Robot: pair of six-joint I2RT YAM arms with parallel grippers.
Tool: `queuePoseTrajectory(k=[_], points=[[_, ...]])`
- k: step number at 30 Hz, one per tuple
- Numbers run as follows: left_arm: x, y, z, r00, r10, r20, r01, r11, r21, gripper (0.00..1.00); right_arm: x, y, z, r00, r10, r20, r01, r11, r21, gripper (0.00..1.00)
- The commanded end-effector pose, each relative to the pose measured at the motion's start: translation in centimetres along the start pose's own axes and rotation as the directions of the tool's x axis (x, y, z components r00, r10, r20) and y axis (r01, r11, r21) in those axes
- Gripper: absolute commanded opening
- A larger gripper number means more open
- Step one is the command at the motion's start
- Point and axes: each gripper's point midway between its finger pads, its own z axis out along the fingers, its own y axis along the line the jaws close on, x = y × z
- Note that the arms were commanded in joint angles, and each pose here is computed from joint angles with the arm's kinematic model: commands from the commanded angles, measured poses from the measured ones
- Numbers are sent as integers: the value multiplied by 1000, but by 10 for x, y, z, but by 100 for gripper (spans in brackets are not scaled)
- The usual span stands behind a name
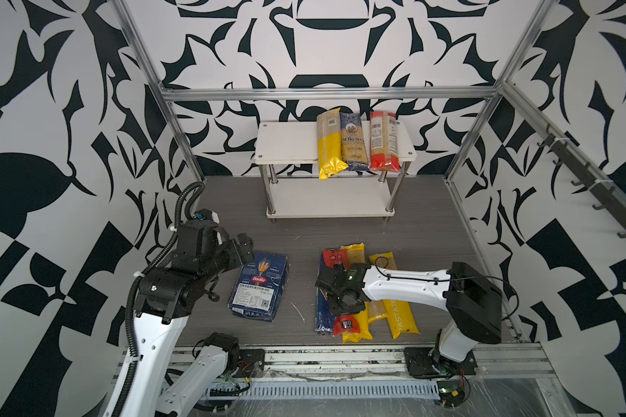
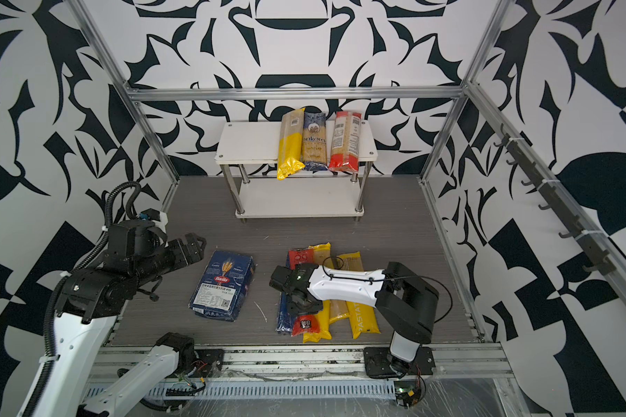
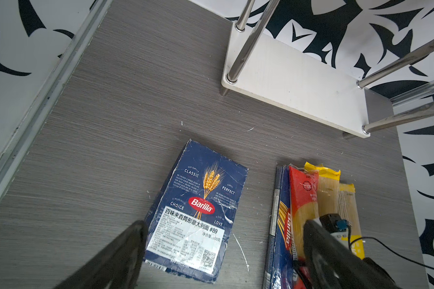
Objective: Arrange pasta packages on shelves
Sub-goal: Pick up the pasta bag from the pasta bags.
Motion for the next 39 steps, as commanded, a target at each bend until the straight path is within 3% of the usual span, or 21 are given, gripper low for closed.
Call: queuePoseTrajectory(k=[1,5,11,20,30,39], points=[[1,4,-5,1000,10,-17,-11,1000,-23,99,26,1,7,994,-3,-105,-1,999,-39,22],[-6,-2,-3,1000,6,-6,-6,1000,-10,99,18,19,-16,998,-8,-69,-2,989,-149,0],[-17,-10,0,1000,0,3,0,1000,7,99,1,41,-50,1000,20,-12,-23,948,-318,0],[-32,-19,3,1000,-12,15,12,1000,17,99,-30,39,-97,993,107,52,-66,860,-507,0],[-50,-20,11,999,-22,34,23,999,-25,99,-49,64,-183,986,-2,165,97,816,-570,0],[-64,-30,18,999,-27,46,27,1000,-5,99,-50,90,-267,956,-121,268,271,716,-643,0]])
